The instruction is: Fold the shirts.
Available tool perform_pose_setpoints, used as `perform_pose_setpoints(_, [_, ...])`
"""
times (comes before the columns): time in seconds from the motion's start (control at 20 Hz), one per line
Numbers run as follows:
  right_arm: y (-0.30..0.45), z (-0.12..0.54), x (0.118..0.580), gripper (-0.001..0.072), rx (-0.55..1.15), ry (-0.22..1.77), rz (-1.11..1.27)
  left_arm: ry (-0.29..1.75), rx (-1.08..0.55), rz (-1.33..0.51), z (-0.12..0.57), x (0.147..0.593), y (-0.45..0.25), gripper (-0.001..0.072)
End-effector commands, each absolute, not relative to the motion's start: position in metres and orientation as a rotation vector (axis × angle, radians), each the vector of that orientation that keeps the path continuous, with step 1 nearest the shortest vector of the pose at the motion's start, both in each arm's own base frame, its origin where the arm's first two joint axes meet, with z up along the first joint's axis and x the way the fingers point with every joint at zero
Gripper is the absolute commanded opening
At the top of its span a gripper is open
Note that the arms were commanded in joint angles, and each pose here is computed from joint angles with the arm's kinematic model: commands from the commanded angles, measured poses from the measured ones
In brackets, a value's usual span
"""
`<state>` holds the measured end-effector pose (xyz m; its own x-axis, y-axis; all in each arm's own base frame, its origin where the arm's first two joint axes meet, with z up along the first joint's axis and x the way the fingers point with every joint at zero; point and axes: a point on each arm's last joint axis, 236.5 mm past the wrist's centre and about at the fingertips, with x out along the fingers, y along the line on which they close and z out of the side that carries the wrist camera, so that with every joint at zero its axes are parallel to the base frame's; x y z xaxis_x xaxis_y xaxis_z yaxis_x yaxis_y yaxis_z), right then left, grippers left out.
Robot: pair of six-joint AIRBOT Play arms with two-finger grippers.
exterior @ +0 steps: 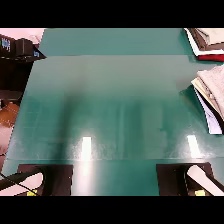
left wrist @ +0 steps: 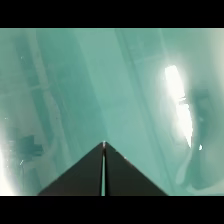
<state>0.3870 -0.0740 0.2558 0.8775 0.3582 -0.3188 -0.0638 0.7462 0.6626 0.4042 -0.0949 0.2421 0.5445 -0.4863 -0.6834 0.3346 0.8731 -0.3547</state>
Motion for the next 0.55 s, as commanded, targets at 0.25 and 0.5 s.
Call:
perform_pose_setpoints(0.25, [0.070, 0.267, 0.395, 0.0014, 0.625, 0.521, 0.571, 0.859, -0.192, -0.488, 0.243, 0.406, -0.095, 0.0023])
perform_pose_setpoints(0.5, [0.071, 0.268, 0.396, 0.0015, 0.625, 0.517, 0.573, 0.859, -0.192, -0.487, 0.243, 0.406, -0.095, 0.0023])
